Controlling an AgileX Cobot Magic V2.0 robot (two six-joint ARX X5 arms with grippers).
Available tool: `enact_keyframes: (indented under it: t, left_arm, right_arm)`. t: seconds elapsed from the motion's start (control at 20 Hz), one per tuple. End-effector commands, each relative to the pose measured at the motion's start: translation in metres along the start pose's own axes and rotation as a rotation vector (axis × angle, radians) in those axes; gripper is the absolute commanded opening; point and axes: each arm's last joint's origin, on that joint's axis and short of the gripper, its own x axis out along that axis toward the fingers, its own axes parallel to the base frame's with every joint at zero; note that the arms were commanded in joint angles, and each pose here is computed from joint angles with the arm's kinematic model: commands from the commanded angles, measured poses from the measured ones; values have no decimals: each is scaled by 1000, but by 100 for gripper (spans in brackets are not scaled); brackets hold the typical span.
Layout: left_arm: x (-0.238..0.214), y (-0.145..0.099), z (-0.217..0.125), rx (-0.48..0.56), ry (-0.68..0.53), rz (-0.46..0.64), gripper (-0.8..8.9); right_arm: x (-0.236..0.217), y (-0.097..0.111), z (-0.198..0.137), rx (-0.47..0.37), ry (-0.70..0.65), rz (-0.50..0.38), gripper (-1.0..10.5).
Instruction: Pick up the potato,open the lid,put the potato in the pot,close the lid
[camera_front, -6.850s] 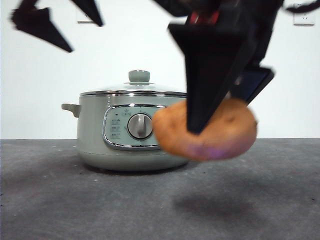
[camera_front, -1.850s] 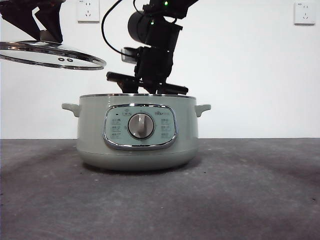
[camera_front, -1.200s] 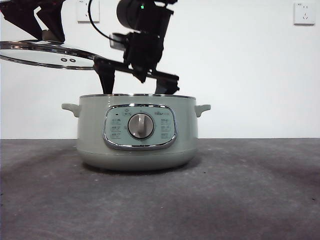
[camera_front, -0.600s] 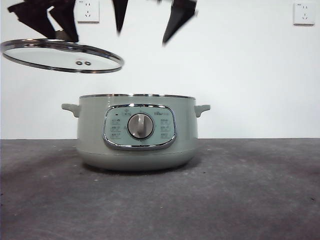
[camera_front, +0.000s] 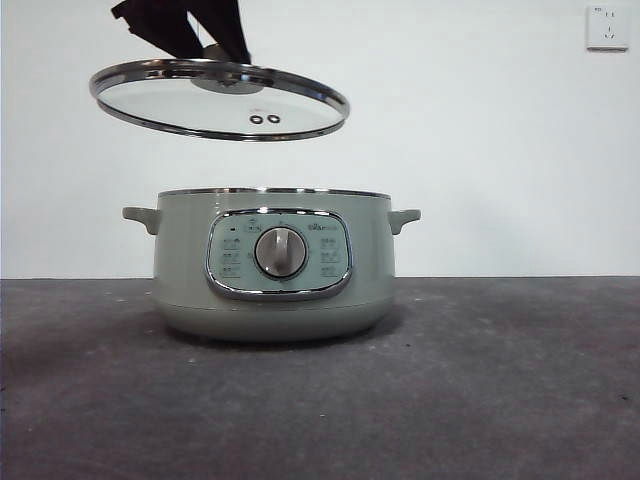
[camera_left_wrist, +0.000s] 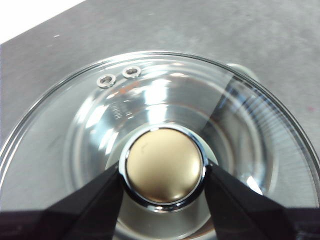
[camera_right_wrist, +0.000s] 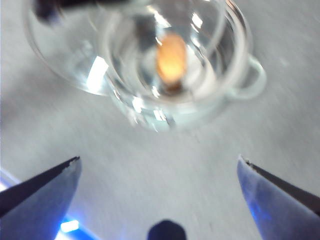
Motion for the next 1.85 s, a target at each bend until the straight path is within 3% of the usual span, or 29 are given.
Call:
enact_keyframes:
  t: [0.05,0.5,0.85,1.35,1.7,1.85]
  left_arm:
    - [4,-4,5,-1,-32,-12,-13]
    - [58,-7,-3,-33,70,-44,-13]
    - [84,-8,-9,-33,110,-55,-13]
    - [122,-5,-19,27,146,-63,-13]
    - [126,-5,-21,99,156,-74,-13]
    - [126,-5,-22,89,161,-78,35]
  right_arm:
    - [-5,-3,-24,3,49,-9,689]
    - [-34,-16,-108,143,41,-46,689]
    - [-34,-21,-150,222,47,-52,689]
    - [-49,-26,-171,256,-24,-63,689]
    - [-49,-26,-171,255,-25,-70,689]
    - [-49,-26,-171,255,-26,-72,689]
